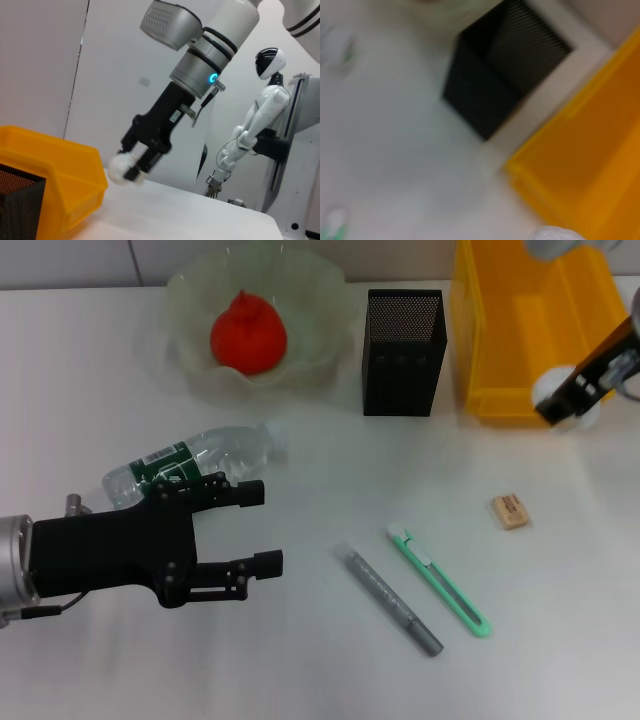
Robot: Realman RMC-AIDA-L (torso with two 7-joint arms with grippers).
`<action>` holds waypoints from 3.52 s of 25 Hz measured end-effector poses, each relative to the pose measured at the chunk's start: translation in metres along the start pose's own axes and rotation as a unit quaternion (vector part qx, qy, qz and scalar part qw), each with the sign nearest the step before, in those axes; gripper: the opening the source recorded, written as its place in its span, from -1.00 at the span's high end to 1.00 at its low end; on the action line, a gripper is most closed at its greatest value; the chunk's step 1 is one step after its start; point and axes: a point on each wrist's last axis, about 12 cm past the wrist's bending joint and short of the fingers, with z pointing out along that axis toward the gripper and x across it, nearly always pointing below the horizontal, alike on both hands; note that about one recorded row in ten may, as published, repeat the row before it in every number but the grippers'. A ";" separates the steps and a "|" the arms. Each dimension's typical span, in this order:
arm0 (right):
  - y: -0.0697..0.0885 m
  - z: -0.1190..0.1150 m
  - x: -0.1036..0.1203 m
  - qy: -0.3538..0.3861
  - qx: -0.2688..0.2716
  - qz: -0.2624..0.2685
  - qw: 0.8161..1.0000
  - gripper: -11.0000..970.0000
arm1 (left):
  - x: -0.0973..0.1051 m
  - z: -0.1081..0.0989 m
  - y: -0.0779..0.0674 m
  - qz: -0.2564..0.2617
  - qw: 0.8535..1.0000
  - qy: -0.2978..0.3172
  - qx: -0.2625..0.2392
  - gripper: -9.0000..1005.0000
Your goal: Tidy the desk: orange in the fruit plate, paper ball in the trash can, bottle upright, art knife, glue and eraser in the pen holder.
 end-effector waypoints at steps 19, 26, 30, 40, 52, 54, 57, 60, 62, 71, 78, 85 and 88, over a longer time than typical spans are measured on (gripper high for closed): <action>-0.038 0.064 0.002 -0.142 0.073 0.068 0.985 -0.43 | -0.002 0.005 0.005 -0.004 1.000 0.002 0.001 -0.58; -0.038 0.051 0.005 -0.184 0.046 0.084 0.978 -0.49 | -0.003 0.005 0.007 0.000 1.000 0.004 -0.001 -0.58; -0.043 0.038 0.017 -0.187 0.017 0.089 0.978 -0.62 | -0.007 0.004 0.011 0.007 1.000 0.007 -0.006 -0.57; -0.034 -0.010 0.077 -0.240 -0.102 0.048 0.964 -0.62 | -0.040 0.008 0.038 0.023 0.998 0.057 -0.008 -0.56; -0.010 0.016 0.136 -0.301 -0.249 -0.040 0.920 -0.62 | -0.078 0.076 0.078 0.051 0.972 0.222 -0.060 -0.54; -0.010 0.019 0.145 -0.311 -0.266 -0.040 0.911 -0.62 | -0.083 0.084 0.082 0.046 0.967 0.242 -0.067 -0.54; -0.012 0.020 0.156 -0.322 -0.283 -0.027 0.903 -0.62 | -0.090 0.093 0.087 0.036 0.961 0.264 -0.078 -0.54; -0.014 0.019 0.164 -0.324 -0.283 -0.019 0.903 -0.62 | -0.095 0.099 0.089 0.035 0.958 0.272 -0.085 -0.53; -0.014 0.018 0.168 -0.326 -0.283 -0.018 0.902 -0.62 | -0.097 0.103 0.092 0.036 0.952 0.288 -0.099 -0.53; -0.014 0.023 0.170 -0.330 -0.288 -0.011 0.899 -0.62 | -0.093 0.122 0.097 0.056 0.916 0.363 -0.164 -0.52; -0.016 0.024 0.164 -0.331 -0.290 -0.018 0.898 -0.62 | -0.085 0.131 0.097 0.071 0.892 0.407 -0.183 -0.51; -0.015 0.026 0.162 -0.332 -0.294 -0.016 0.896 -0.62 | -0.084 0.133 0.099 0.082 0.881 0.423 -0.193 -0.50; -0.015 0.027 0.161 -0.332 -0.295 -0.016 0.896 -0.62 | -0.085 0.134 0.100 0.085 0.881 0.423 -0.193 -0.50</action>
